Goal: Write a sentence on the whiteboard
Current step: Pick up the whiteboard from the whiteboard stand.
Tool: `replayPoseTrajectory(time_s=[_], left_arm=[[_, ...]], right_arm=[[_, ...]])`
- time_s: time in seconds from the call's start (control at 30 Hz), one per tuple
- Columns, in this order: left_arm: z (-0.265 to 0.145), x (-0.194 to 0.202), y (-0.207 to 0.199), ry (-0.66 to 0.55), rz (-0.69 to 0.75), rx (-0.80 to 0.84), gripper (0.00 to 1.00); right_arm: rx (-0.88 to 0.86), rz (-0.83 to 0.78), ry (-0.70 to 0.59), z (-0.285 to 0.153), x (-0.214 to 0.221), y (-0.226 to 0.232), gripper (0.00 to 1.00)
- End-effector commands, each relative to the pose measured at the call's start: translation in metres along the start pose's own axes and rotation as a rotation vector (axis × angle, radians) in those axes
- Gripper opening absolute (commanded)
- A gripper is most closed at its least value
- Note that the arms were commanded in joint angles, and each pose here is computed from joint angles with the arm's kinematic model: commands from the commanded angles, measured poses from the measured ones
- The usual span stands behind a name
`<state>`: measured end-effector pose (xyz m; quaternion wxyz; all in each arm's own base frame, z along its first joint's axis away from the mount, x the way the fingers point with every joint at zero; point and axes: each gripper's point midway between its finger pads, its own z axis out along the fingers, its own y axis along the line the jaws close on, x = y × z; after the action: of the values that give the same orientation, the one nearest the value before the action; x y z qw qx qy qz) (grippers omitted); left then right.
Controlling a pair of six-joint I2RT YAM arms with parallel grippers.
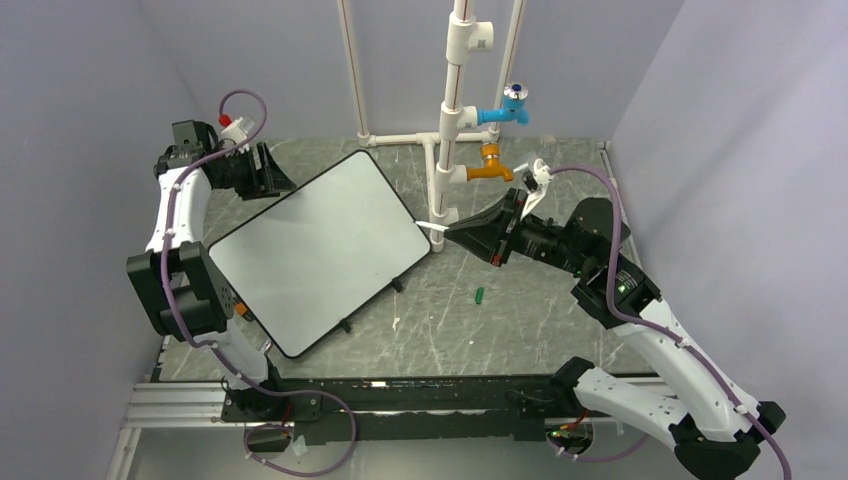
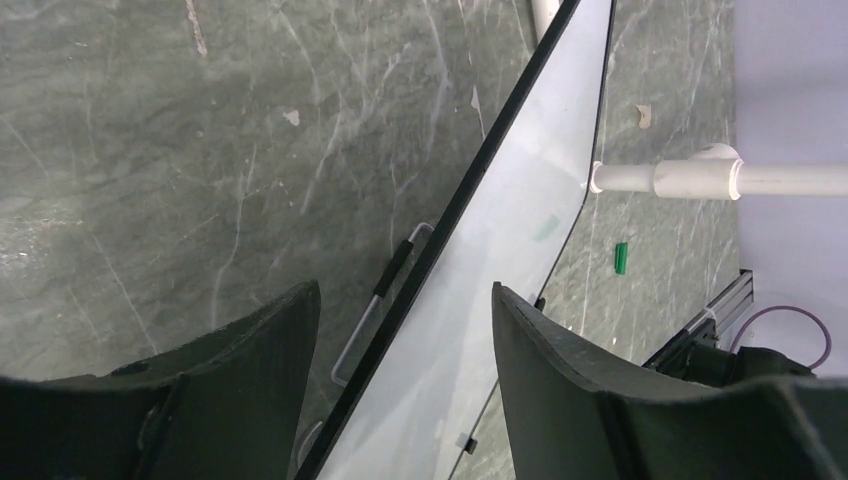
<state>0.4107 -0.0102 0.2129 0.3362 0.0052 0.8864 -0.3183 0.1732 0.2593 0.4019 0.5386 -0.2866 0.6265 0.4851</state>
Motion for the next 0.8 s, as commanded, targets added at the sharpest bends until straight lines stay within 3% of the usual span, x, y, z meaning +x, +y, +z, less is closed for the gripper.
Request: replayPoseTrajectory(time_s=[0.0, 0.23, 0.77], left_arm=[[0.006, 0.007, -0.006, 0.023, 0.015, 0.077, 0.67], [0.01, 0.014, -0.015, 0.039, -0.011, 0.159, 0.55], [0.02, 0.034, -0.026, 0.088, 0.002, 0.233, 0.48]], right_arm=[[-0.061, -0.035, -0.025, 0.002, -0.014, 0.013, 0.0], [-0.074, -0.024, -0.013, 0.008, -0.014, 0.013, 0.0], [-0.134, -0.002, 0.023, 0.013, -0.019, 0.026, 0.0]])
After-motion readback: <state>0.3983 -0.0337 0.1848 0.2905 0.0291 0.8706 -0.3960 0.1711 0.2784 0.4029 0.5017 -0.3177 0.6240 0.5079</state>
